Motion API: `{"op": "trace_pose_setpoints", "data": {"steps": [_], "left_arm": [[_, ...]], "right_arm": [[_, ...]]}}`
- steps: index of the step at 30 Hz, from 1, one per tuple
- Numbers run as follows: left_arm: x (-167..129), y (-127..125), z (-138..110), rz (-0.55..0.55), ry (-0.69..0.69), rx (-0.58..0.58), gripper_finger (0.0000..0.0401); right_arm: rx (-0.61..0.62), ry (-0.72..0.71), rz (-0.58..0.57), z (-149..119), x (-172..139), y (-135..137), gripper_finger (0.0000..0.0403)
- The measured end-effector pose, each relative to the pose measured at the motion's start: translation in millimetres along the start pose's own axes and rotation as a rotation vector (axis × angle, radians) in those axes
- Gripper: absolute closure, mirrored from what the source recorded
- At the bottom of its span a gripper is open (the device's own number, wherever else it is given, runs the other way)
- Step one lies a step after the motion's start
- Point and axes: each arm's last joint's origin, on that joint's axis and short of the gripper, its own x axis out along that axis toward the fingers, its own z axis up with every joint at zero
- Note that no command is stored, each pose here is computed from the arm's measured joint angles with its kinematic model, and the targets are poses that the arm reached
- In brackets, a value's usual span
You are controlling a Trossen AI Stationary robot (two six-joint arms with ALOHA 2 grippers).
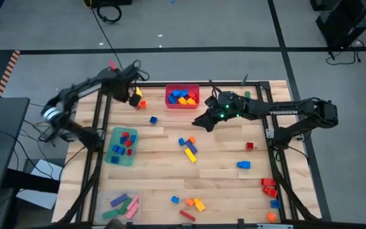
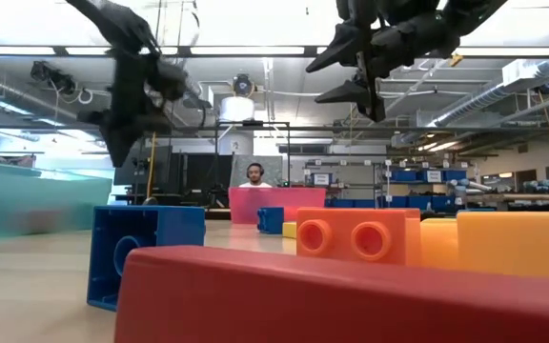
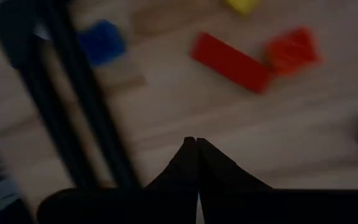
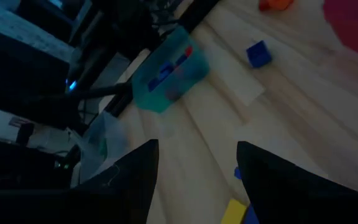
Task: Sort blocks by size
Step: Put the blue 4 studded building block into the teal bin
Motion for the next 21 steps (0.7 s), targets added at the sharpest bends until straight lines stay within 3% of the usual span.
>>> {"op": "trace_pose_setpoints", "data": {"steps": [7,12,17,21], "left_arm": [[27,16,54,0.33,0.122,0.025,0.04],[54,21,79,0.364,0.223,0.027,0.0401],[79,28,86,0.377,0.309,0.037,0.0401],[83,29,91,0.378,0.296,0.025,0.0401]], "right_arm": [[0.02,-0.025,-0.026,4,-2,-5,0.0173],[0.02,-0.053,-0.057,5,-2,-6,0.0173],[0.02,-0.058,-0.063,5,-2,-6,0.0173],[0.018,-0.057,-0.064,5,-2,-6,0.0173]]}}
